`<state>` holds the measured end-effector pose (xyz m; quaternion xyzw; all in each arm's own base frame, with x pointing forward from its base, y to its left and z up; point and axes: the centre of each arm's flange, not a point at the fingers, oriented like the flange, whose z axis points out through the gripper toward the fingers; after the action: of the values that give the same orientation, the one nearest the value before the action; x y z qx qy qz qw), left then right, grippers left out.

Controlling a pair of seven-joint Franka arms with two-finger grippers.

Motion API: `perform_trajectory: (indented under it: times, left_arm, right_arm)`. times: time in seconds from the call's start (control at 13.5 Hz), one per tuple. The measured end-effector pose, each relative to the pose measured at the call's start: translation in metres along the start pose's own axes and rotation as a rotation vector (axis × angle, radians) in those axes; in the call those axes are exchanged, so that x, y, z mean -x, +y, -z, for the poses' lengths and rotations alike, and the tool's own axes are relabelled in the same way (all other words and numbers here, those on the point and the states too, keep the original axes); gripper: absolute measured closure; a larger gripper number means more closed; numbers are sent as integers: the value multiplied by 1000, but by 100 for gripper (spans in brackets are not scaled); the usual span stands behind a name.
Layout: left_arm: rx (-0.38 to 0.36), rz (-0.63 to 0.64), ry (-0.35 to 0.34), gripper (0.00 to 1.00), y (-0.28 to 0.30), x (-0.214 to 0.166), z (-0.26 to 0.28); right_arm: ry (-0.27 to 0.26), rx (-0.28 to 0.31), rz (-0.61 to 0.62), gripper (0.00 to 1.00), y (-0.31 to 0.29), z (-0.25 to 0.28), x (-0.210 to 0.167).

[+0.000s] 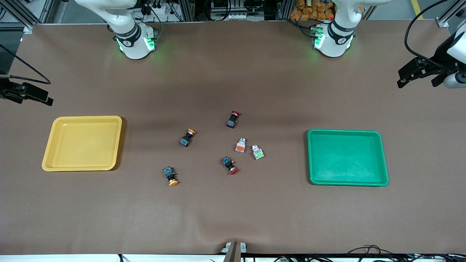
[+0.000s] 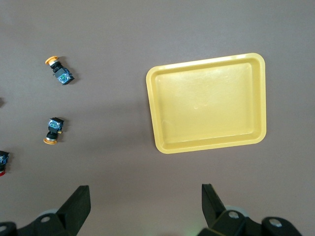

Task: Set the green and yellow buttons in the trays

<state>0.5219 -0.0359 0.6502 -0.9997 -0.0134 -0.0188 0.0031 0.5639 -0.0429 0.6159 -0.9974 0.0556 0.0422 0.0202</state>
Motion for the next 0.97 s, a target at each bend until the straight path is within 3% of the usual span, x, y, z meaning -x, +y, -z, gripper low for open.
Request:
perform_trajectory:
  times: [0.67, 0.97]
  left_arm:
    - [-2, 1, -14, 0, 0, -5, -7]
    - [-5, 2, -70, 0, 70, -33, -68]
  right_arm:
    - [-2, 0, -1, 0, 0, -1, 0]
    - [-7, 0, -1, 0, 1, -4, -2]
